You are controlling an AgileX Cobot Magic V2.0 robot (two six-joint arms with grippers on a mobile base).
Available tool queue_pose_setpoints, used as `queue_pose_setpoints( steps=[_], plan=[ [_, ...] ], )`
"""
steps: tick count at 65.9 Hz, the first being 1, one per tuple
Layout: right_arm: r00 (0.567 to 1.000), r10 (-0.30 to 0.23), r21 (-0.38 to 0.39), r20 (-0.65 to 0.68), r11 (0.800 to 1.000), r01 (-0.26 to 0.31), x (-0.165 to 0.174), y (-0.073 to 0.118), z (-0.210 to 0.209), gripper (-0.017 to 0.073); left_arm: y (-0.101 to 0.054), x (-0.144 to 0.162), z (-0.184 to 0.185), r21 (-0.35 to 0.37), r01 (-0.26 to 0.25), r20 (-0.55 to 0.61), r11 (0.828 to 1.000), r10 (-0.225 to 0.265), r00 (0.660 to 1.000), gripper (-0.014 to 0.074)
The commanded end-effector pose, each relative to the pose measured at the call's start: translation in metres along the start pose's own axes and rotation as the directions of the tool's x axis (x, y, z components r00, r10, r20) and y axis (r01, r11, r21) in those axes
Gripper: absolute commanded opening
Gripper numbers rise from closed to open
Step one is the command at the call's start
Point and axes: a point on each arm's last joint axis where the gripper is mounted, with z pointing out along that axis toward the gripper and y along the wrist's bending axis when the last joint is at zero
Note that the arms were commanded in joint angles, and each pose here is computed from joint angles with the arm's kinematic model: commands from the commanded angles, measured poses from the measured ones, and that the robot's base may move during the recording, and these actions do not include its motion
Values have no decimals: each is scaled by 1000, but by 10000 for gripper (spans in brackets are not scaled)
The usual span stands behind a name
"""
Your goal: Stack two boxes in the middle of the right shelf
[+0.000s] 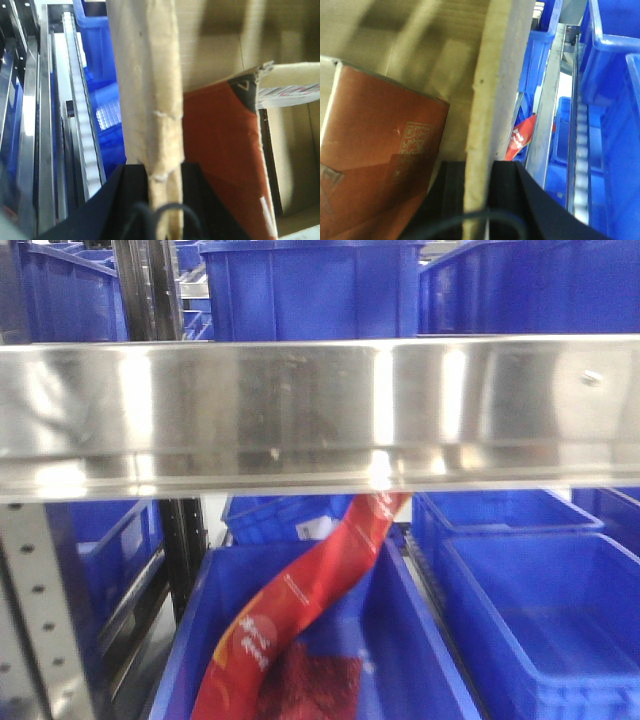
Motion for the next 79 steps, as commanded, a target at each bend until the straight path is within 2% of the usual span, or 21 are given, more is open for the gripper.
queue_pose_setpoints(
  steps=[1, 79],
  plan=[
    [997, -27, 36, 75, 999, 24, -8, -2, -10, -154, 2, -7, -11, -5, -5, 73, 1000, 5, 997, -111],
    [997, -27, 36, 75, 999, 24, -8, -2, -10, -154, 2, -7, -11, -5, -5, 74, 1000, 5, 997, -111]
  ],
)
